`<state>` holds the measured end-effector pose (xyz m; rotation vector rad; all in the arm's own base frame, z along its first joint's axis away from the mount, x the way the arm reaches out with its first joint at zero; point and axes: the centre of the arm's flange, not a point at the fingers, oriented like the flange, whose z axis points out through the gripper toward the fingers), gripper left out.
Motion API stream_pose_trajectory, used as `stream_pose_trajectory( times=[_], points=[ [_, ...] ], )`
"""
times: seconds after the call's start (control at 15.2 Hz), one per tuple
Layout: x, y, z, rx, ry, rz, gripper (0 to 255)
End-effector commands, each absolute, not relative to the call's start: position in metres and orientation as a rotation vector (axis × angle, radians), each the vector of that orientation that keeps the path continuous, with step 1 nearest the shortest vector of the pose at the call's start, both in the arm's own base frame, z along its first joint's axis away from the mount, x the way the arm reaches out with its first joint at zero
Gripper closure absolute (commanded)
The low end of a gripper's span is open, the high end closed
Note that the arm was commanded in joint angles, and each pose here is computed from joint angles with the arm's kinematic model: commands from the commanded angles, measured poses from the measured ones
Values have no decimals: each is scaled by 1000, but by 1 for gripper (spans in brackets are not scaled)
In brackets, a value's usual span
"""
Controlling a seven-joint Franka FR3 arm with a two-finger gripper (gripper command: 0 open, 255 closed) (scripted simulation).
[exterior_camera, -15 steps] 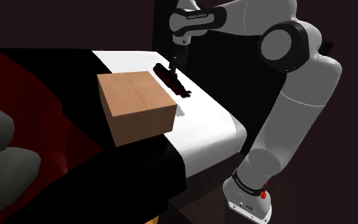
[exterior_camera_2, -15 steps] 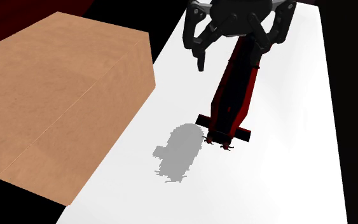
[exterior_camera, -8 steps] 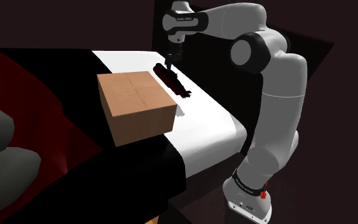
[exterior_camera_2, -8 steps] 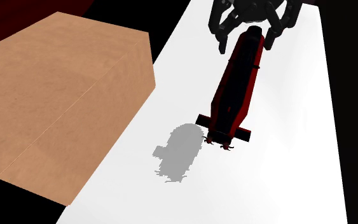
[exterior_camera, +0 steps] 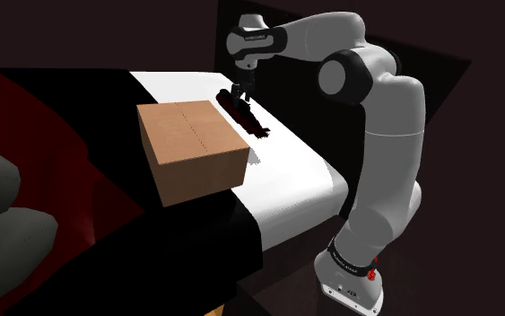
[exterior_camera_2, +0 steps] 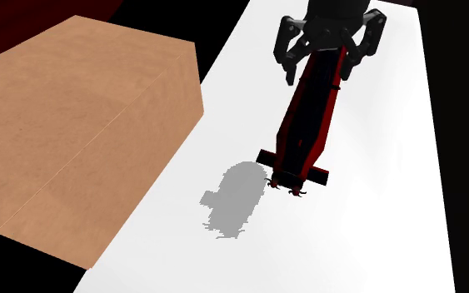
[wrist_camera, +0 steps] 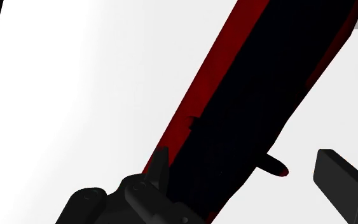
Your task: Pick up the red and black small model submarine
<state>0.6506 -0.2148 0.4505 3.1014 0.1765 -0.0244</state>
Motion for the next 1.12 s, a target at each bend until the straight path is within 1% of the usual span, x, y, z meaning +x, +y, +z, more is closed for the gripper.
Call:
stream_pose_trajectory(
  times=[0.0,0.07,0.66,1.06],
  points=[
    [651,-215,447,3101,177,-24,0],
    [650,-215,447,3101,177,-24,255],
    [651,-215,447,3101,177,-24,255],
    [651,-215,479,3101,177,-24,255]
  ],
)
